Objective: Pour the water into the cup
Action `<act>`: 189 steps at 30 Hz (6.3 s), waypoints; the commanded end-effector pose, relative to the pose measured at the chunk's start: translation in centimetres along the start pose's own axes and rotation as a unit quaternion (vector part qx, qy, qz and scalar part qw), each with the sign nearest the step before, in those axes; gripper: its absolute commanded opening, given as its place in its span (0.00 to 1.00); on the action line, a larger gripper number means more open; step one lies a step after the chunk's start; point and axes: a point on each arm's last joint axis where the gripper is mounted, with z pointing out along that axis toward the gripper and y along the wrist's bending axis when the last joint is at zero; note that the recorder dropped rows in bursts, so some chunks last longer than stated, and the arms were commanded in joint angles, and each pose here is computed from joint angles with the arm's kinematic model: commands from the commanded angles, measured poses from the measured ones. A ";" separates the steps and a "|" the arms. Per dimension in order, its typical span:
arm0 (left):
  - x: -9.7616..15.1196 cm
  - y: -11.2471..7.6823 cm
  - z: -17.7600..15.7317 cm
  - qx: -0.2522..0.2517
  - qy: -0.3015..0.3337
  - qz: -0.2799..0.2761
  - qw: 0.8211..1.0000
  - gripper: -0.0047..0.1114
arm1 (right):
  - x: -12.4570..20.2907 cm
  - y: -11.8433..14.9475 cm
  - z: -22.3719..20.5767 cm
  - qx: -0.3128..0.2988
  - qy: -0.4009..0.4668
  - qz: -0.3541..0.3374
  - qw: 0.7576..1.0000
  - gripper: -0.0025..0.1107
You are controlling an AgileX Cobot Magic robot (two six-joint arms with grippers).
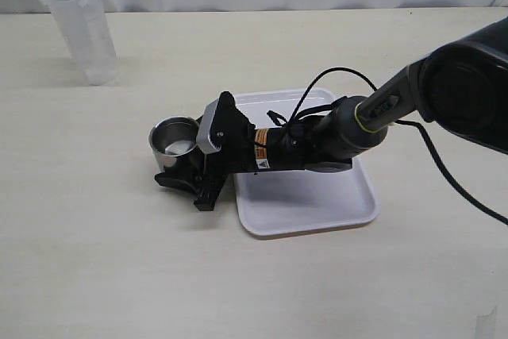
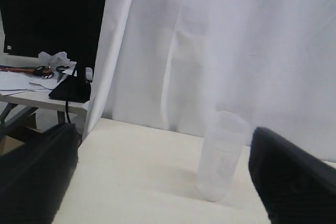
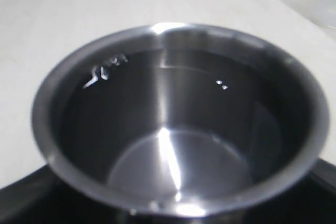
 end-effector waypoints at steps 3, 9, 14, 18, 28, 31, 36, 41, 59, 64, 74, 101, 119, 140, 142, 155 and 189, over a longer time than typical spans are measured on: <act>0.1 0.1 -0.1 -0.002 0.001 0.003 1.000 0.75 | 0.0 0.0 0.0 -0.001 0.009 -0.007 1.000 0.06; 0.7 0.4 -0.1 -0.020 0.034 0.006 0.999 0.75 | 0.0 0.0 0.0 -0.001 0.009 -0.007 1.000 0.06; 1.5 0.3 -0.2 -0.018 0.079 0.003 0.997 0.75 | 0.0 0.0 0.0 -0.001 0.009 -0.007 1.000 0.06; 1.7 -0.1 -0.2 0.008 0.087 0.031 0.996 0.75 | 0.0 0.0 0.0 -0.001 0.009 -0.007 1.000 0.06; 3.2 -0.3 -1.5 0.045 0.067 0.072 0.994 0.40 | 0.0 0.0 0.0 -0.001 0.009 -0.007 1.000 0.06; 4.3 -0.2 -1.7 0.045 0.064 0.072 0.994 0.29 | 0.0 0.0 0.0 -0.001 0.009 -0.007 1.000 0.06; 6.0 0.0 -1.8 0.046 0.066 0.071 0.994 0.12 | 0.0 0.0 0.0 -0.001 0.009 -0.007 1.000 0.06; 7.1 0.1 -1.6 0.051 0.027 0.069 0.996 0.04 | 0.0 0.0 0.0 -0.001 0.009 -0.007 1.000 0.06; 10.2 0.1 -0.4 0.061 0.001 0.079 0.995 0.04 | 0.0 0.0 0.0 -0.001 0.009 -0.007 1.000 0.06; 11.1 0.2 -0.2 0.061 0.010 0.080 0.995 0.04 | 0.0 0.0 0.0 -0.001 0.009 -0.007 1.000 0.06; 12.4 0.4 -0.3 0.055 0.084 0.081 0.992 0.04 | 0.0 0.0 0.0 -0.001 0.009 -0.007 1.000 0.06; 12.4 0.4 -0.3 0.054 0.086 0.066 0.993 0.04 | 0.0 0.0 0.0 -0.001 0.009 -0.007 1.000 0.06; 12.4 0.4 -0.3 0.054 0.086 0.066 0.993 0.04 | 0.0 -0.1 0.0 0.007 0.006 0.000 1.000 0.06; 12.4 0.4 -0.3 0.054 0.086 0.066 0.993 0.04 | -5.3 -0.9 -1.4 0.020 -0.048 -0.024 0.998 0.06; 12.4 0.4 -0.3 0.054 0.088 0.066 0.992 0.04 | -6.6 -0.9 -1.8 0.016 -0.070 -0.028 0.997 0.06; 12.4 0.4 -0.3 0.054 0.088 0.066 0.992 0.04 | -8.7 -3.5 -5.8 0.034 -0.081 -0.011 0.996 0.06; 12.4 0.4 -0.3 0.054 0.088 0.066 0.992 0.04 | -0.9 -5.6 -13.4 0.116 -0.029 0.020 0.993 0.06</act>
